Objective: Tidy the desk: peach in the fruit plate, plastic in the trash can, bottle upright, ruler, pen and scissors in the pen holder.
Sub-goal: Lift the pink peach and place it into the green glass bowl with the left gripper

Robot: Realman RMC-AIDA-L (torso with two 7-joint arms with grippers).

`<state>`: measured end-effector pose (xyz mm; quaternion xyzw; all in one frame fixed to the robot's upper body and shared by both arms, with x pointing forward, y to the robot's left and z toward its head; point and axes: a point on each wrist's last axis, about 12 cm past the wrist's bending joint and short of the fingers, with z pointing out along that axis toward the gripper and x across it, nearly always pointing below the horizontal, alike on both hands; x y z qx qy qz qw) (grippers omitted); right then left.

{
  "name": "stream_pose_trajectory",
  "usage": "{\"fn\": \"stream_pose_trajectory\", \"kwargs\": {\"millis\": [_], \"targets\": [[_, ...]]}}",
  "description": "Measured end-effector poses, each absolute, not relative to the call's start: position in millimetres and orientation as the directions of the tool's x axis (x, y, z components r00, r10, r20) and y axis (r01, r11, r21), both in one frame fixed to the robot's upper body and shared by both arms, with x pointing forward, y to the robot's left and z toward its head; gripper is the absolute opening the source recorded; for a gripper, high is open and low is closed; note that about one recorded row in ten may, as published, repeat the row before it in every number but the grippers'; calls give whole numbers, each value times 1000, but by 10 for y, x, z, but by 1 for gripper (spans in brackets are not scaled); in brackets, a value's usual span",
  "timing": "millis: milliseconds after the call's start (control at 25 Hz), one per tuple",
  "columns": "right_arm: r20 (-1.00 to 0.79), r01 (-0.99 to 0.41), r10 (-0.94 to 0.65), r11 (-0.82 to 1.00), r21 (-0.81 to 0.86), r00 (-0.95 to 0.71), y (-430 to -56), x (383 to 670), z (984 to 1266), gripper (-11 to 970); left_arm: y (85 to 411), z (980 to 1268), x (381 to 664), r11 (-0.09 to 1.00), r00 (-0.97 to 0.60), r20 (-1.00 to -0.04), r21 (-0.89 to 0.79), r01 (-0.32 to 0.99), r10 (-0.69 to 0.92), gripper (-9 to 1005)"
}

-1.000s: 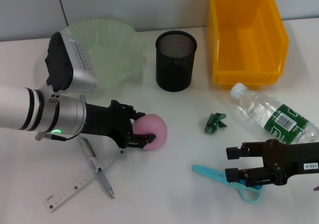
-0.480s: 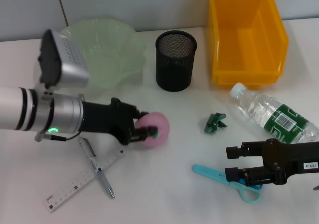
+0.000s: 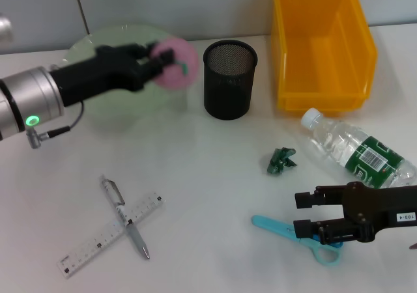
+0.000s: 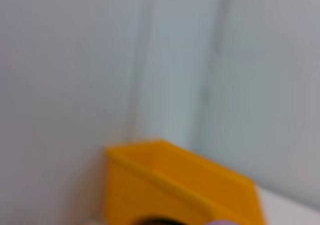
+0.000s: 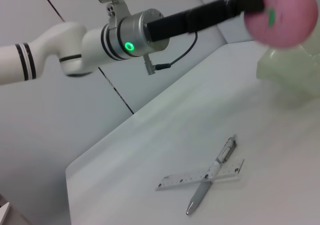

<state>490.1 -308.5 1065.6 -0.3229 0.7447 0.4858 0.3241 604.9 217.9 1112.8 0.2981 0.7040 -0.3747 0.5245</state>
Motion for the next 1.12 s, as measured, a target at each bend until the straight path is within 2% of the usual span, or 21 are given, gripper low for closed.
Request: {"fn": "stream_pose_trajectory", "kwargs": {"millis": [120, 200, 320, 400, 520, 800, 1120], "targets": [[-797, -797, -167, 317, 515, -581, -3081, 4899, 10656, 761, 2248, 11082, 6083, 607, -261, -964, -233, 760, -42, 320], [-796, -797, -167, 315, 516, -581, -3078, 4897, 10655, 761, 2355, 10957, 6141, 714, -256, -960, -256, 652, -110, 307], [-796, -797, -167, 313, 517, -582, -3074, 4893, 10654, 761, 2376, 10920, 6159, 740, -253, -961, -251, 624, -113, 279], [-796, -797, -167, 313, 517, -582, -3075, 4891, 10653, 762, 2383, 10791, 6198, 806, -257, -963, -219, 551, -85, 264], [-796, -797, -167, 311, 518, -582, -3074, 4890, 10654, 762, 2338, 10725, 6235, 827, -283, -957, -211, 522, -66, 247], [-796, -799, -169, 307, 517, -581, -3067, 4896, 10659, 762, 2243, 10682, 6242, 818, -305, -952, -187, 543, -15, 184], [-797, -800, -170, 305, 517, -580, -3056, 4899, 10659, 762, 2238, 10677, 6256, 824, -314, -949, -186, 536, -10, 450]]}}
